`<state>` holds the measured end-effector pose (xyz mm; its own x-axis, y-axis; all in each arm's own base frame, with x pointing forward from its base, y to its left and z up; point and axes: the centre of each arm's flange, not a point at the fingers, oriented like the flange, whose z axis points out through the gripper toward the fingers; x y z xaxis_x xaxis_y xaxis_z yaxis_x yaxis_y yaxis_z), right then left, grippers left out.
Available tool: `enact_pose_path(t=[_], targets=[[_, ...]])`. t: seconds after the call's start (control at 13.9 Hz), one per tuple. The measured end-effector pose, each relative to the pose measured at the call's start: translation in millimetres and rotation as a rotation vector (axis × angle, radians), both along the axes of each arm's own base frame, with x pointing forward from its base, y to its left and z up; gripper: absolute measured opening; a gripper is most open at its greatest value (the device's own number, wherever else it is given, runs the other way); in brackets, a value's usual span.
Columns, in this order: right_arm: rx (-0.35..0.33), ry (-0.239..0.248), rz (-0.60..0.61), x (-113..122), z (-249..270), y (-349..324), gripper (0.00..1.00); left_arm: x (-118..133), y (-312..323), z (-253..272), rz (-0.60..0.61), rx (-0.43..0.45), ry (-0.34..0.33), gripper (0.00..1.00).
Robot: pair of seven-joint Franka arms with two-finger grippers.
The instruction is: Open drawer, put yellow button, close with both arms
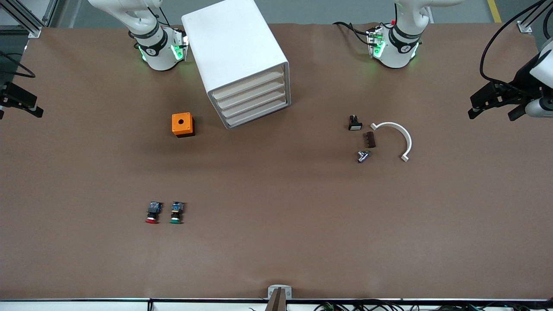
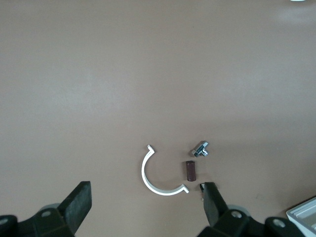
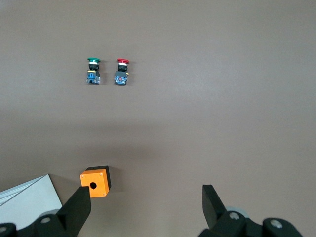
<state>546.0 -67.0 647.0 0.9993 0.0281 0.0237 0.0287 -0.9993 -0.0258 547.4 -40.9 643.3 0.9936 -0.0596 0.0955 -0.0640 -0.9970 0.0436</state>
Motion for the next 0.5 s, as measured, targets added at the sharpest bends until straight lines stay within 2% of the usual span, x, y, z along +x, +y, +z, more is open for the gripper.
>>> enact_pose_path(t=[0.5], targets=[[0.000, -0.002, 0.005, -0.6, 1.0, -0.5, 1.00, -1.5, -2.0, 3.0, 0.003, 0.000, 0.005, 1.00]])
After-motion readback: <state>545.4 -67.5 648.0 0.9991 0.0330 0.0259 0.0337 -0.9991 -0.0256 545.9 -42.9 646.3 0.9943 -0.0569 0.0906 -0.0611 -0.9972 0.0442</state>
